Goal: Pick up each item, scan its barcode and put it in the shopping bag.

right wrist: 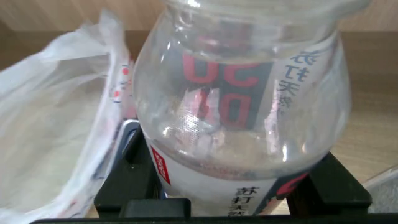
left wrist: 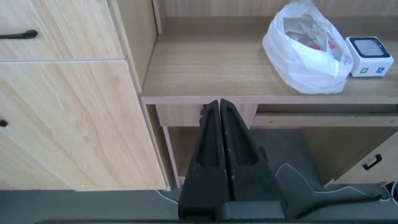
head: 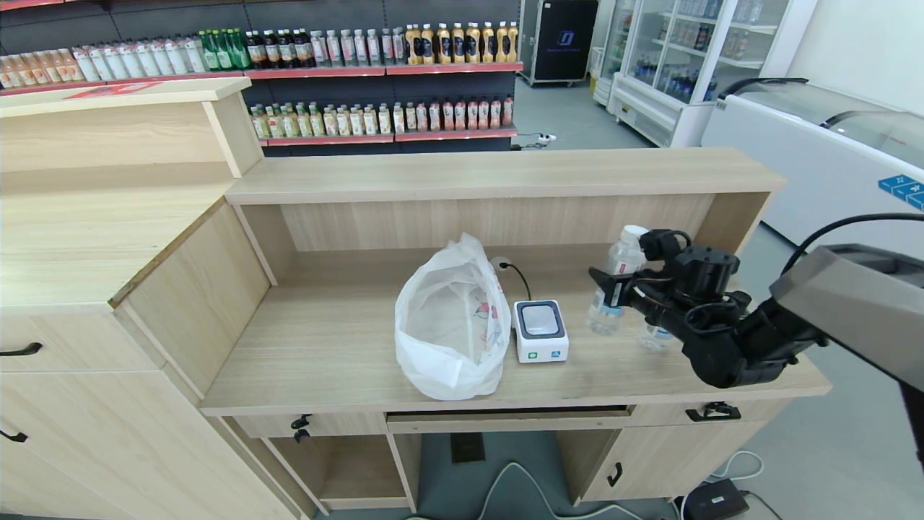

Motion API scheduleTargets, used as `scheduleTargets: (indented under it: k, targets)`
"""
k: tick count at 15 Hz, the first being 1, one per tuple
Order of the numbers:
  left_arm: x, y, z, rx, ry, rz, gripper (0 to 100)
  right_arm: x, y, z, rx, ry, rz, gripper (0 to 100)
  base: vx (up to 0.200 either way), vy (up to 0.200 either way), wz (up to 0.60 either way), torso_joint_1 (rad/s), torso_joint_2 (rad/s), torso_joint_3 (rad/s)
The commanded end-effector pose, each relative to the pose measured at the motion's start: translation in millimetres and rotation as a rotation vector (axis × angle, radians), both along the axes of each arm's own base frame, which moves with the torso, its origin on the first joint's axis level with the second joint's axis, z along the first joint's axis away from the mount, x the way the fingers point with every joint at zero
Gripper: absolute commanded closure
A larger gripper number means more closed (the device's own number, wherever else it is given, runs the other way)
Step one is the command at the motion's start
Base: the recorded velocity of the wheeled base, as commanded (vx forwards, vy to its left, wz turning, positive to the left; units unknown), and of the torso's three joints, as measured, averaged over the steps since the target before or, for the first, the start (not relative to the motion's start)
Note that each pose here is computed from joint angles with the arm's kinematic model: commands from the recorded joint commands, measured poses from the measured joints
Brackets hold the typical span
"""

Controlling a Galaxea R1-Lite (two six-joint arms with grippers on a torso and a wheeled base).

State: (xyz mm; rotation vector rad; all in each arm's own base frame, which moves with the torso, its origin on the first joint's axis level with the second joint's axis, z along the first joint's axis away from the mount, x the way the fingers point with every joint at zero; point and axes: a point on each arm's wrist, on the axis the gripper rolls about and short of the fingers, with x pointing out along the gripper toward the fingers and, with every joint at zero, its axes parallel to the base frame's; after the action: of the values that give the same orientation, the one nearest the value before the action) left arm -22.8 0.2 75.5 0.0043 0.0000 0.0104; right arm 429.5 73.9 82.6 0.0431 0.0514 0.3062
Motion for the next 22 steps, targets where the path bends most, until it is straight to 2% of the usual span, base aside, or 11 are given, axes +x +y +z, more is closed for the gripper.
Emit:
scheduleTargets:
  k: [1, 4, 6, 9, 15, 22]
  targets:
    - [0.0, 0.0, 0.0, 0.0, 0.0, 0.0, 100, -69.6, 5.7, 68.7, 0.116, 0.004, 0.121, 100, 0.0, 0.0, 0.0, 0.0, 0.0, 0.0]
    - [0.0, 0.0, 0.0, 0.0, 0.0, 0.0, 100, -148.6, -8.5, 108.4, 0.158, 0.022, 0.273, 100, 0.0, 0.0, 0.0, 0.0, 0.0, 0.0]
    - [0.0, 0.0, 0.0, 0.0, 0.0, 0.0, 100, -189.8, -15.4, 126.3, 0.161, 0.056, 0.322, 100, 0.0, 0.0, 0.0, 0.0, 0.0, 0.0]
    - [0.0, 0.0, 0.0, 0.0, 0.0, 0.0, 100, -240.7, -15.4, 154.7, 0.255, 0.119, 0.447, 100, 0.0, 0.0, 0.0, 0.0, 0.0, 0.0]
    - [0.0, 0.0, 0.0, 0.0, 0.0, 0.0, 100, -287.4, 1.3, 197.3, 0.344, 0.185, 0.626, 100, 0.0, 0.0, 0.0, 0.0, 0.0, 0.0]
    - [0.0, 0.0, 0.0, 0.0, 0.0, 0.0, 100, -291.7, 13.6, 201.3, 0.368, 0.231, 0.726, 100, 0.0, 0.0, 0.0, 0.0, 0.0, 0.0]
